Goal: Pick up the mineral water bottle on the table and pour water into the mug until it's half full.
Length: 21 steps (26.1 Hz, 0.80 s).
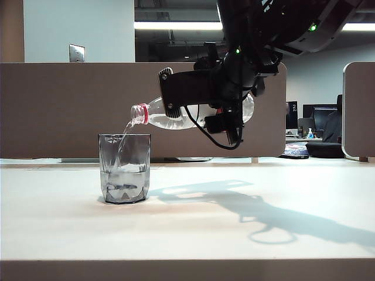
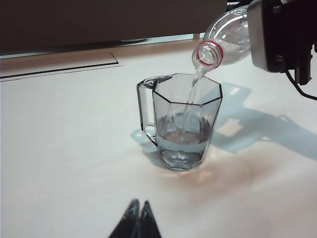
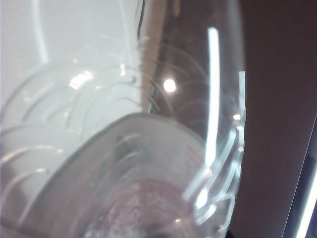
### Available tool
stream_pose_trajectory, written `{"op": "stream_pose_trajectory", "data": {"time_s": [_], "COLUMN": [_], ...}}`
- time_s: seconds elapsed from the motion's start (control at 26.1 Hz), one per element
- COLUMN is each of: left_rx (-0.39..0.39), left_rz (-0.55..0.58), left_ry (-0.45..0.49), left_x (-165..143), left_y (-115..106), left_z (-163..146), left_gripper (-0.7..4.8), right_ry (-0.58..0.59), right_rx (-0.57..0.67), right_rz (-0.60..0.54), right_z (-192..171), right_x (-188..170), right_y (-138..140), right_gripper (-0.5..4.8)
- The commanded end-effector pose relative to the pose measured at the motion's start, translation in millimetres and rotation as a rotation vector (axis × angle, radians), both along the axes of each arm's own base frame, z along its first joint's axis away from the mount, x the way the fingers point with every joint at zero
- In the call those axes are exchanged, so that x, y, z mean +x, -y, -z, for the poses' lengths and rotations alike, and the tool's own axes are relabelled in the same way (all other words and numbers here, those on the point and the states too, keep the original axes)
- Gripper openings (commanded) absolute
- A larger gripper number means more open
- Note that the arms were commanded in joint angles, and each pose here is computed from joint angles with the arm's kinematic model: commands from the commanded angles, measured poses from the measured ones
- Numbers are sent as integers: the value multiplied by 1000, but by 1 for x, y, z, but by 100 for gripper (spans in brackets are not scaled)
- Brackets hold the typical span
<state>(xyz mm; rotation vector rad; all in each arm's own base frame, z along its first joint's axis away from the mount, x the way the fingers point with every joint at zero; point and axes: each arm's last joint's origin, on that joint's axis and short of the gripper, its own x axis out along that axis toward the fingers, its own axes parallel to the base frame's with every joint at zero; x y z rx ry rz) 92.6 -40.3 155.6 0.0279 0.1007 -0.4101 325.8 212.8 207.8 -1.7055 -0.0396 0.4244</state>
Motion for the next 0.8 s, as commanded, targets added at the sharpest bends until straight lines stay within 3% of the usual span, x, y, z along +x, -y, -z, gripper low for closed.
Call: {"op": "stream_pose_trajectory", "data": {"time_s": [0.04,0.31,0.57,0.8], "left_rx": [-6,-6,-6,-6], "left_rz": [1,1,1,1], "left_ry": [13,13,14,13], "left_x": [0,0,0,0], "left_y": [0,0,0,0], "left_z": [-2,-2,-2,-2], "left_gripper": [-5,-5,-5,-5], "right_ry": [48,45,-36,-110], "right_rx": [36,39,86,264], "right_rz": [4,7,31,89], "right_z": [-10,-10,-4,-1], "right_x": [1,1,0,-1], "right_y": [-1,0,1,1], "right_gripper": [305,305,305,305]}}
